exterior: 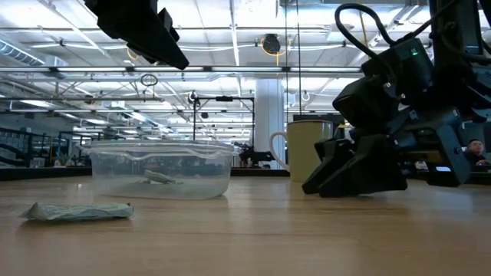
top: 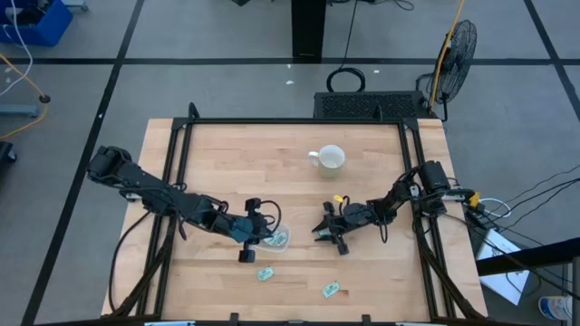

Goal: Pick and place Stevia / Truvia into bins
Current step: Put the green stevia packet into the transparent bin

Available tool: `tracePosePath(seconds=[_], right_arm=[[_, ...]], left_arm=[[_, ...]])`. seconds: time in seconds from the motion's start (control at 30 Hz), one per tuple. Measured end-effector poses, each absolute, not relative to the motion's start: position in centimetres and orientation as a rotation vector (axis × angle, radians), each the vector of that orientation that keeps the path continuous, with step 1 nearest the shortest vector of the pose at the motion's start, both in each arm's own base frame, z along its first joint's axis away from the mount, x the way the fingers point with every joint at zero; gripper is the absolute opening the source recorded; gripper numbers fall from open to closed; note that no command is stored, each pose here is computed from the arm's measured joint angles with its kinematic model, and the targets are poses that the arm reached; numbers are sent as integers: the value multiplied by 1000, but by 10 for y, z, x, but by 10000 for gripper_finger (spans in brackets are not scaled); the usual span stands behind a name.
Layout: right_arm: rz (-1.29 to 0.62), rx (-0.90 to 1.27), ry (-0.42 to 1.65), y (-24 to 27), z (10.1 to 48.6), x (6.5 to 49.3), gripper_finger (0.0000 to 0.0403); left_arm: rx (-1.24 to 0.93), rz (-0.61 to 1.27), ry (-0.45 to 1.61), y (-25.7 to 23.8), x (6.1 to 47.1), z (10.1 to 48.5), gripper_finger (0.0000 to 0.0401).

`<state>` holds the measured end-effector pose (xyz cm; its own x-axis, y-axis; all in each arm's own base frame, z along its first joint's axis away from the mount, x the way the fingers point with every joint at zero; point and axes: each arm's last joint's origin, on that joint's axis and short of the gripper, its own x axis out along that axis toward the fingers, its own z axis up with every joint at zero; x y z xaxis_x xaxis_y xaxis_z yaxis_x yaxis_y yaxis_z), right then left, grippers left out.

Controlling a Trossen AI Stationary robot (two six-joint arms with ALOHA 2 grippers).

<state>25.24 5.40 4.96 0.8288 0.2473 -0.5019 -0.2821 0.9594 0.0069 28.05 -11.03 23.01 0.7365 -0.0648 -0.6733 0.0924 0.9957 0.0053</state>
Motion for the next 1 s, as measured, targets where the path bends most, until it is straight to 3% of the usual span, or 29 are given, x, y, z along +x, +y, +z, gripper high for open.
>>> tracePosePath(seconds=[0.2, 0.43, 0.7, 1.0], right_arm=[[271, -34, 485, 54, 53, 254, 85], [285, -51, 296, 57, 73, 268, 42], [388, -227, 148, 71, 130, 328, 35], [448, -291, 236, 84, 157, 389, 34]], left_arm=[[55, -93, 737, -110, 281, 230, 47], [56, -90, 736, -110, 281, 230, 47], [89, -95, 722, -109, 282, 231, 47], [61, 12, 767, -107, 276, 228, 47]])
